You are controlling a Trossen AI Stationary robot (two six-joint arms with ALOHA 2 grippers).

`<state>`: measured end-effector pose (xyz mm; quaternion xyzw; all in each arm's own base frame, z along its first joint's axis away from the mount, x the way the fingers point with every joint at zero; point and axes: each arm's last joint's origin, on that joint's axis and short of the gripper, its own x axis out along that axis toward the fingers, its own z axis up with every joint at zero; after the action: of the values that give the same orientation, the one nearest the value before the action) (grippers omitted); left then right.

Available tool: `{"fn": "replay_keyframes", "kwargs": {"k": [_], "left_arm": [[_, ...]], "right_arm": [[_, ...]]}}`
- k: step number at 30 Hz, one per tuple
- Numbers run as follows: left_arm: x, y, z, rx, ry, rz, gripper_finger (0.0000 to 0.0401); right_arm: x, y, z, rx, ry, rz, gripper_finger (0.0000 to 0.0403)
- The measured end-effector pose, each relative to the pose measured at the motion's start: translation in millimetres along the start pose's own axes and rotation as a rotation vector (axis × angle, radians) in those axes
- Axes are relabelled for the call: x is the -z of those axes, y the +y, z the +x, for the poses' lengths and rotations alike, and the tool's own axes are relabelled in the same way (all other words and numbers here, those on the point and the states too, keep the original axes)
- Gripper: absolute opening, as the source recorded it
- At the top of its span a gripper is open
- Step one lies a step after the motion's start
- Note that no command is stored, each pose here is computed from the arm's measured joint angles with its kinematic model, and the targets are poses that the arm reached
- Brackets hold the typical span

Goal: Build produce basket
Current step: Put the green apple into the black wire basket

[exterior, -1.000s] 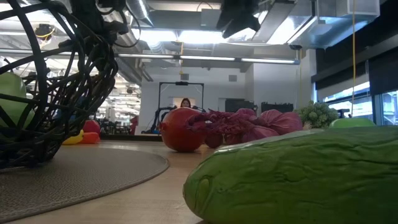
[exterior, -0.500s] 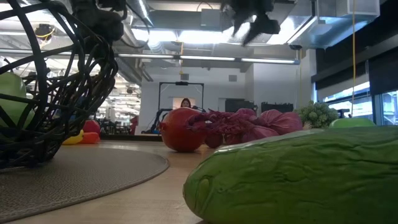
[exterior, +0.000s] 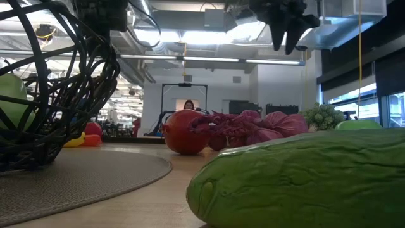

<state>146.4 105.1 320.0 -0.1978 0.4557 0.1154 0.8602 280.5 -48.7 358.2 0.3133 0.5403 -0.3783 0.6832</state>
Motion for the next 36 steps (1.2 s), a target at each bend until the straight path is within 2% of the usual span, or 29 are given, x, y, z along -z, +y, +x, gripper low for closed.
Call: {"fn": "replay_keyframes", "kwargs": {"k": [2, 6, 10, 12, 21, 24, 36], "left_arm": [[1, -3, 1, 0.017, 0.009, 0.037, 0.0063], [0, -9, 2, 0.071, 0.007, 0.245, 0.0063], [0, -16, 4, 0.106, 0.002, 0.414, 0.0063], [0, -19, 5, 0.115, 0.002, 0.479, 0.0063], [1, -28, 7, 0.145, 0.009, 0.524, 0.0063], [1, -30, 8, 0.15, 0.011, 0.533, 0.0063], [-3, -41, 10, 0.17, -0.025, 0.598, 0.0063]], "right_arm": [[2, 1, 0, 0.004, 0.011, 0.062, 0.0182], [5, 1, -1, -0.012, 0.061, 0.096, 0.0182], [7, -1, -1, 0.008, 0.077, 0.192, 0.0182], [8, 1, 0, 0.013, 0.069, 0.187, 0.0182], [41, 14, -16, -0.037, 0.055, 0.114, 0.0182], [56, 14, -24, -0.058, 0.046, 0.125, 0.0182], [98, -31, 7, 0.026, 0.158, 0.185, 0.0182]]}}
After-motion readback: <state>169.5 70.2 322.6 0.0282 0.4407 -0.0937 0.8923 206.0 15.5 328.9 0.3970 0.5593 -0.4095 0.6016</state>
